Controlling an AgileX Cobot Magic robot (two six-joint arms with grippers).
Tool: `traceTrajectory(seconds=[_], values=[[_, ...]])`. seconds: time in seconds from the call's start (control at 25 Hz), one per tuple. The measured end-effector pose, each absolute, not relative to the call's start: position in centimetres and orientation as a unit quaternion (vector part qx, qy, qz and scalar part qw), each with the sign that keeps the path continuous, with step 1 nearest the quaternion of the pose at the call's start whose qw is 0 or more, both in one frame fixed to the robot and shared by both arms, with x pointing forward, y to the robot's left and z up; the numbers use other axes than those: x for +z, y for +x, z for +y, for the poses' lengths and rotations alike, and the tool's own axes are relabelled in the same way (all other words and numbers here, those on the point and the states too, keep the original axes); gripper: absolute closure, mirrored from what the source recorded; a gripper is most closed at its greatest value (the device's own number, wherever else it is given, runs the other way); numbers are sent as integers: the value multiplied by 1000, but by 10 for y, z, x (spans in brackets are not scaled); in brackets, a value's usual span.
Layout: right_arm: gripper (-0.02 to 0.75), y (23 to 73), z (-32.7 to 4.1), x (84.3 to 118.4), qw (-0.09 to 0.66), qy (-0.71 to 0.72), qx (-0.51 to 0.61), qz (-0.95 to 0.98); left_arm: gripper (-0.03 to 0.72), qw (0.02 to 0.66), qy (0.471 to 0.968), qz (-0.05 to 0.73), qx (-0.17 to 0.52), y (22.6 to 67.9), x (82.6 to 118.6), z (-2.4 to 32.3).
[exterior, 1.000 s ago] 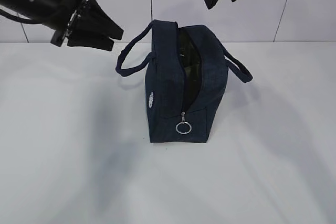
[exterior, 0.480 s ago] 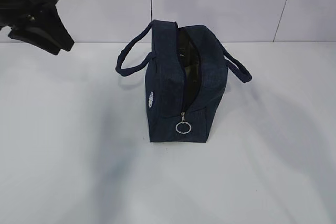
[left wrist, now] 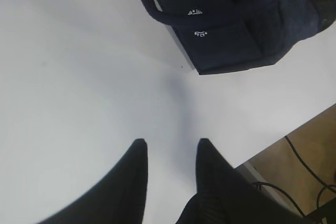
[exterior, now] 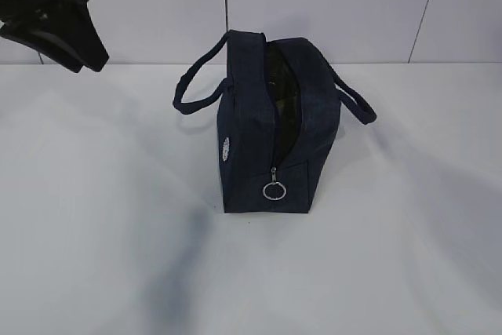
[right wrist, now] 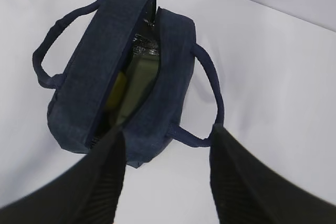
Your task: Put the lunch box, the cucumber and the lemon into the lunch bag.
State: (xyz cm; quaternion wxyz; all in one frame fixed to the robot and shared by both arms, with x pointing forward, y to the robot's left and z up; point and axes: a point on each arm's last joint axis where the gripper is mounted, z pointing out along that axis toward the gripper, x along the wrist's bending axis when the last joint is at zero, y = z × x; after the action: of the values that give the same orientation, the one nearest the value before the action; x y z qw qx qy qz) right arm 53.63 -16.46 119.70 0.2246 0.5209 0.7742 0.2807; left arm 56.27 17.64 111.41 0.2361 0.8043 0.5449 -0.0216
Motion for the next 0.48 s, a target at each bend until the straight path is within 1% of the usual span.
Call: traceTrajectory(seconds=[0.08, 0.24, 0.48], values=[[330, 523, -171, 1191, 234, 515, 291, 772, 461, 236, 807, 541, -21, 559, 1117, 172], [331, 497, -183, 1166, 250, 500, 320, 765, 461, 245, 811, 532, -14, 549, 1127, 168], [331, 461, -195, 1116, 269, 476, 393, 739, 461, 268, 810, 522, 9, 531, 1151, 172]])
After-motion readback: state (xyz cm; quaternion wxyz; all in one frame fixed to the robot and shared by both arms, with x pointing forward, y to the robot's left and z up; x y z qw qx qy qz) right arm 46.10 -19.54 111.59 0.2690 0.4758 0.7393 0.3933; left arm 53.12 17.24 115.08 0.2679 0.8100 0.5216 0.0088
